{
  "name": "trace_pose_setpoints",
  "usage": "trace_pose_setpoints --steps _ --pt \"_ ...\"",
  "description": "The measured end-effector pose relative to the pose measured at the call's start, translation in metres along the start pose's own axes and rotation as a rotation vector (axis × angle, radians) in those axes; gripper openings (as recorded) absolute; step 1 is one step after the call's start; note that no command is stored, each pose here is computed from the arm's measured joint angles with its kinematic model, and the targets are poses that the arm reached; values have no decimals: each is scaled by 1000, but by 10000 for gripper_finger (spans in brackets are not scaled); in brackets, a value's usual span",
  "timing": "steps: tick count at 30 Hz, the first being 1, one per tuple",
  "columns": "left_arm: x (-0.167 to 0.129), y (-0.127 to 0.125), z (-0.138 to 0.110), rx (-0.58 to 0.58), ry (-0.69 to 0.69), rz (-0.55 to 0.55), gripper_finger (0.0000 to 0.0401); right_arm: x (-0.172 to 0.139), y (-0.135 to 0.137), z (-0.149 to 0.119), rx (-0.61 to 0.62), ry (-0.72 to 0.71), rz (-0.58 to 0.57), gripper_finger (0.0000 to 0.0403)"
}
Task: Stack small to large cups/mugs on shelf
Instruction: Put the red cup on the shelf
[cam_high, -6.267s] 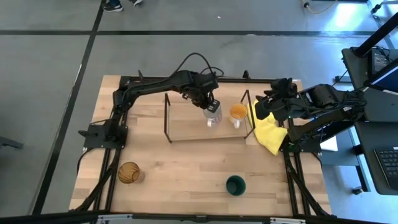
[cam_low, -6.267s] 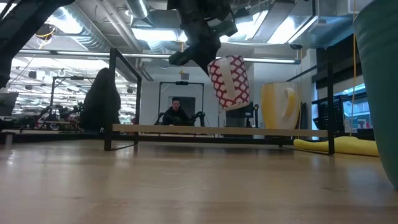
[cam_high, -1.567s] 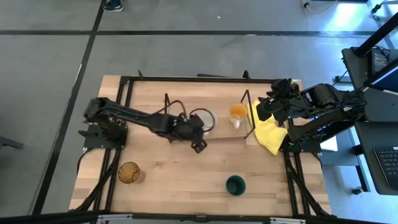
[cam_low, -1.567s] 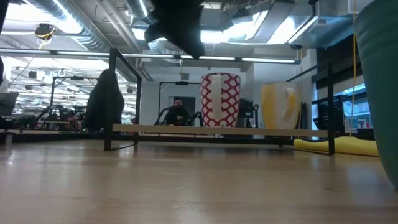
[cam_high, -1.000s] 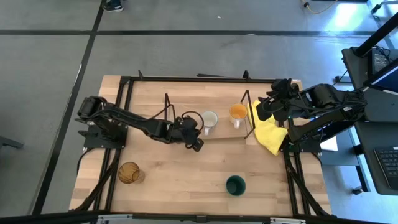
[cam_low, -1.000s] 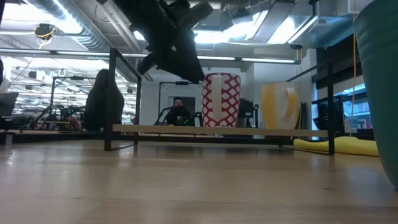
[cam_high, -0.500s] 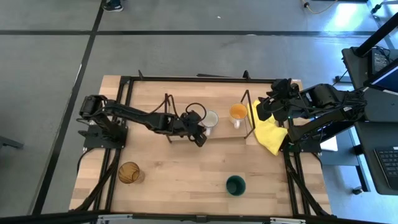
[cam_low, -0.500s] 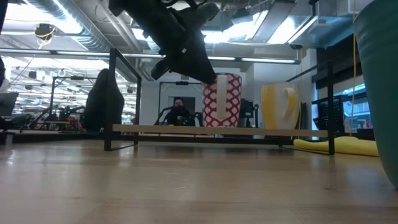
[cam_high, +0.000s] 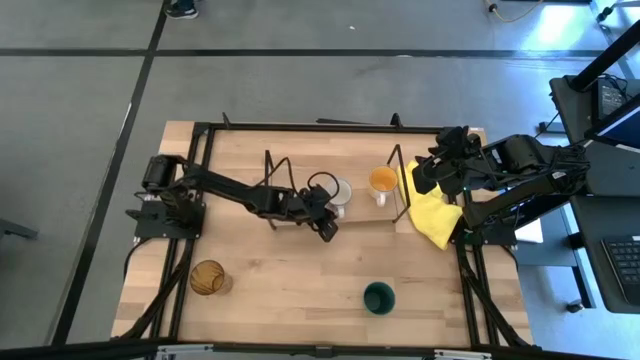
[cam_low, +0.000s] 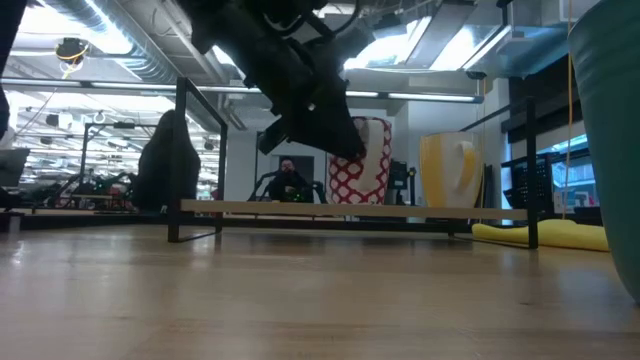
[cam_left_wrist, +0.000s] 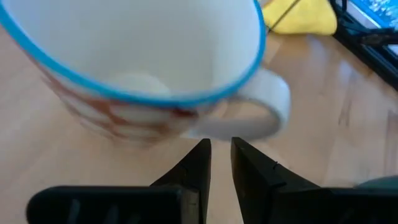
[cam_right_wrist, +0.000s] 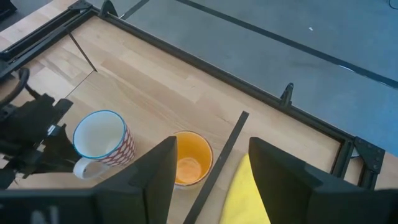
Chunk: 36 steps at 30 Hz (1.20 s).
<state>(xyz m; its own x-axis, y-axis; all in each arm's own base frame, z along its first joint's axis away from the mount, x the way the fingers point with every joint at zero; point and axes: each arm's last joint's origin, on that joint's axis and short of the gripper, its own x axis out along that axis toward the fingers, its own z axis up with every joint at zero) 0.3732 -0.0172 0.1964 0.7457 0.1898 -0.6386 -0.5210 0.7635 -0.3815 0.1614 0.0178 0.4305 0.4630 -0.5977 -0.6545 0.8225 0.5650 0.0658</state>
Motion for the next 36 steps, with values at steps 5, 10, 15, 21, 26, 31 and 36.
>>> trace_pose_setpoints --steps 5,10,15,21,26,31,36 --pt "3 10 8 4 -8 21 56 0 0 0 0 0 -1 201" --pt "4 14 12 18 -3 19 56 0 0 0 0 0 -1 201" --pt "5 18 15 28 -4 23 56 0 0 0 0 -4 -3 201" --pt "6 23 21 33 -24 18 56 0 0 0 1 -5 -3 201" --pt "6 22 20 38 5 -14 56 0 0 0 1 -6 -4 201" --pt "0 16 10 61 56 12 56 0 0 0 0 -7 -4 201" --pt "-4 23 0 85 106 148 56 0 0 0 -4 -7 -5 201"
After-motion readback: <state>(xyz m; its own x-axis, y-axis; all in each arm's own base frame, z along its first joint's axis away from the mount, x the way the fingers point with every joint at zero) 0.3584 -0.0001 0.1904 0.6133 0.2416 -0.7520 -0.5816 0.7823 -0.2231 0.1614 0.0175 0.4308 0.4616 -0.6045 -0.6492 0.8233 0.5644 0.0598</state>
